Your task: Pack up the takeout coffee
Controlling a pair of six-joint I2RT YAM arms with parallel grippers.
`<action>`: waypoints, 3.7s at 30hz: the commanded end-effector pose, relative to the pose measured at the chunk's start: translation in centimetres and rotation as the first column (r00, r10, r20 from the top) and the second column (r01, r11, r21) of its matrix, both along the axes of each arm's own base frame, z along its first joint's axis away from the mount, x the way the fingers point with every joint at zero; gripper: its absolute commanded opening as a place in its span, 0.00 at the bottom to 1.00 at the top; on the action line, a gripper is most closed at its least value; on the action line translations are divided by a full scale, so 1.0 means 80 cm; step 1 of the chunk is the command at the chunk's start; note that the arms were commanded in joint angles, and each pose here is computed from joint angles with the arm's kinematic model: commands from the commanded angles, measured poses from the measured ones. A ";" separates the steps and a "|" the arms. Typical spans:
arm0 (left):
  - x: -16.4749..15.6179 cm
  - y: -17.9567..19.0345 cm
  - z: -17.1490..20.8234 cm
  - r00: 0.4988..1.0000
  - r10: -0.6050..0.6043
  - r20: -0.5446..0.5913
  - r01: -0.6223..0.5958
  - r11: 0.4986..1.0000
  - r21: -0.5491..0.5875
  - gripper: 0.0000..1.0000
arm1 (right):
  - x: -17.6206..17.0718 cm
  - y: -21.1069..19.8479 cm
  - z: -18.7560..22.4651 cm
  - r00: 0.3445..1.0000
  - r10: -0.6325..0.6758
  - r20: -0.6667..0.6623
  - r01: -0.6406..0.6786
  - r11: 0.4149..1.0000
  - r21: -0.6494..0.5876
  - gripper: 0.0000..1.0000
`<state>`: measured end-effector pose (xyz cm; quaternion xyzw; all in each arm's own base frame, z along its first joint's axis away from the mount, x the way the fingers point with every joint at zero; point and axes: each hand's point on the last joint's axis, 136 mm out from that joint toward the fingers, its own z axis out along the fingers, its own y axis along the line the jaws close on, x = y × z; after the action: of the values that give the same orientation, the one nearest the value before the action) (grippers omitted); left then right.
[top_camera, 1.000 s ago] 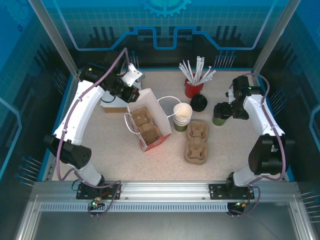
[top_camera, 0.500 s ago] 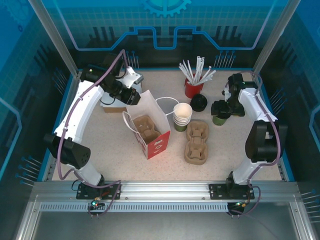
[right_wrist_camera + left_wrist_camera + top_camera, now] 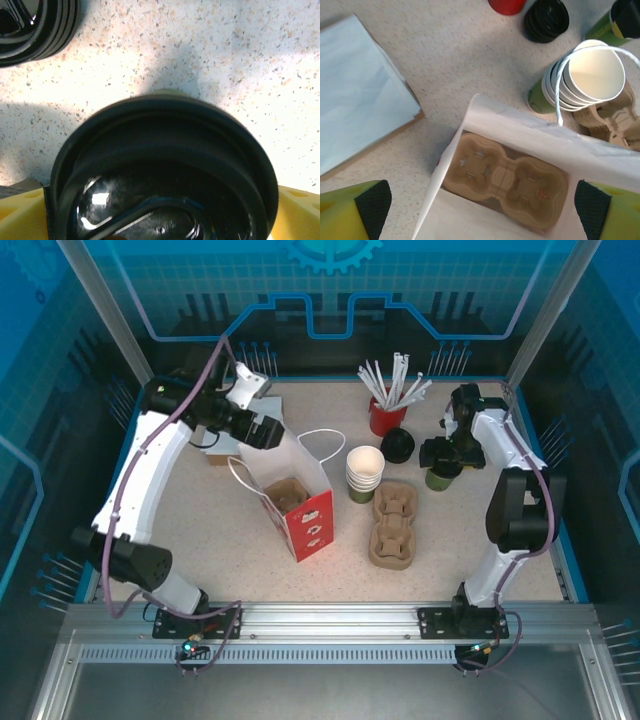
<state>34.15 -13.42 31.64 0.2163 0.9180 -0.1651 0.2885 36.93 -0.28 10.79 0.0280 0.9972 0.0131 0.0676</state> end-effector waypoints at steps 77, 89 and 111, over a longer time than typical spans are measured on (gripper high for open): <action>0.015 0.006 -0.099 0.987 0.022 -0.159 -0.031 0.998 -0.053 0.51 | -0.197 0.256 0.334 0.836 0.371 0.403 -0.475 0.859 0.194 0.85; 0.002 -0.013 -0.080 0.991 0.021 -0.130 -0.033 0.996 -0.088 0.35 | -0.199 0.387 0.364 0.728 0.463 0.505 -0.637 0.729 0.250 0.84; -0.003 -0.020 -0.079 0.990 0.029 -0.139 -0.042 0.995 -0.091 0.35 | -0.181 0.460 0.239 0.741 0.606 0.289 -0.655 0.748 0.111 0.84</action>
<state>34.59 -14.91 24.98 0.1772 0.9312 -0.2157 0.2344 22.67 36.71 30.39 -0.3040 0.9222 0.1614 0.1764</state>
